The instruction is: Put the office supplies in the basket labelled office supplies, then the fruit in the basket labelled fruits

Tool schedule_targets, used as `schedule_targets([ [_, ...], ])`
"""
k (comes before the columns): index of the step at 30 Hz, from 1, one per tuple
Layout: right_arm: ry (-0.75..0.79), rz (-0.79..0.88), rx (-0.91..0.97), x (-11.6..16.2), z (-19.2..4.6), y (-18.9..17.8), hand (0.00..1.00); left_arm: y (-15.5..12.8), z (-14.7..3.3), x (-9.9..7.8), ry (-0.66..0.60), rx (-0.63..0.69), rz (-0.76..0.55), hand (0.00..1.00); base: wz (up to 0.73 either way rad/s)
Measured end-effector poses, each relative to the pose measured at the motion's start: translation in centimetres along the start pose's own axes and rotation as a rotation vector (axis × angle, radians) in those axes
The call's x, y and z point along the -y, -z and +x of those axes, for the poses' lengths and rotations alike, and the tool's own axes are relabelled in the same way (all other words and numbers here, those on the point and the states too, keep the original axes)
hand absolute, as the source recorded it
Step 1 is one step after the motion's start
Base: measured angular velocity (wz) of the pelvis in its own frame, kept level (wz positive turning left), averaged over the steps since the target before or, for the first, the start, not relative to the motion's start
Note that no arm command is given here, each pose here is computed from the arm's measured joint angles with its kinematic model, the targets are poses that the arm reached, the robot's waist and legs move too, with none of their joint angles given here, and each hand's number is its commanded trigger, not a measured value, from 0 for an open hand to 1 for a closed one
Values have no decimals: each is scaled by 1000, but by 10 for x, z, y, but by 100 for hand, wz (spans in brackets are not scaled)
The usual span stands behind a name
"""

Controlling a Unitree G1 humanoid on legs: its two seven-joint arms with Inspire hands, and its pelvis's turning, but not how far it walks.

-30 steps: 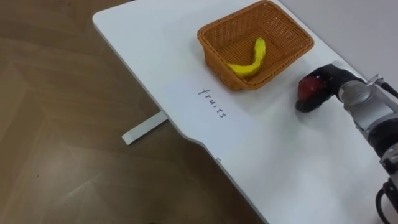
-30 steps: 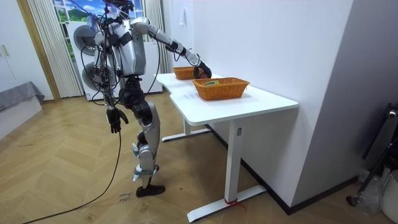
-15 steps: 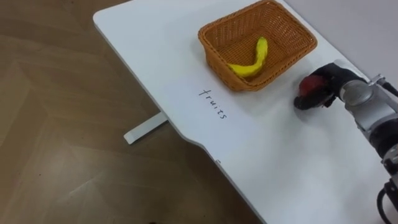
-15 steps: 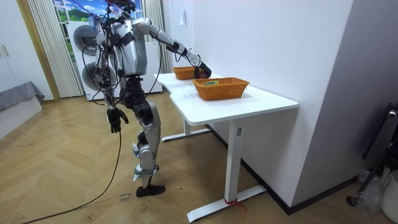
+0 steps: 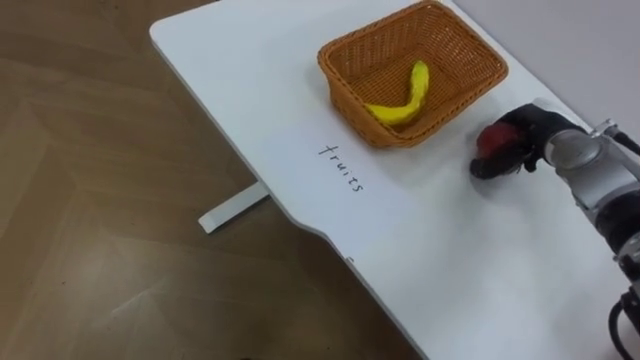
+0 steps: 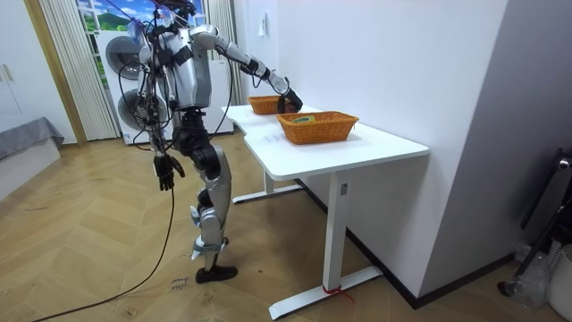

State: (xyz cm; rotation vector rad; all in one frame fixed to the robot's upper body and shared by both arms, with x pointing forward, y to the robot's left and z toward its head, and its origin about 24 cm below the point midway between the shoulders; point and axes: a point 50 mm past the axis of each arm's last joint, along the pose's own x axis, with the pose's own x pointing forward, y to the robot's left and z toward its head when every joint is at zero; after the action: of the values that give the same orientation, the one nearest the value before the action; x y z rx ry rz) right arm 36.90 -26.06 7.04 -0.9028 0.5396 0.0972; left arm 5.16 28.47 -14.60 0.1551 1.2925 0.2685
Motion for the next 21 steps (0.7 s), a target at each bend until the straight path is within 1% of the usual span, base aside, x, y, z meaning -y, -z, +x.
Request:
schedule_targets([
  [3, -39, -10, 50, -5, -1, -8, 100, 3, 0, -1, -22, -5, -12, 0, 1],
  [5, -57, 11, 100, -7, -4, -15, 100, 7, -1, -2, -39, -5, -65, 0, 4],
  [9, -25, 38, 235, 4, -15, -40, 100, 16, -2, -3, -51, -25, -100, 0, 0],
  [11, -7, 38, 293, 9, -21, -49, 100, 21, -4, -6, -66, -36, -127, 0, -6],
  [14, 32, -50, 316, 14, -26, -56, 100, 28, -5, -7, -76, -47, -164, 0, -9],
  [18, 37, -59, 314, 18, -28, -57, 100, 34, -8, -8, -80, -47, -183, 0, -1],
  [21, 33, -63, 337, 20, -32, -65, 100, 39, -10, -5, -73, -58, -187, 0, 0],
])
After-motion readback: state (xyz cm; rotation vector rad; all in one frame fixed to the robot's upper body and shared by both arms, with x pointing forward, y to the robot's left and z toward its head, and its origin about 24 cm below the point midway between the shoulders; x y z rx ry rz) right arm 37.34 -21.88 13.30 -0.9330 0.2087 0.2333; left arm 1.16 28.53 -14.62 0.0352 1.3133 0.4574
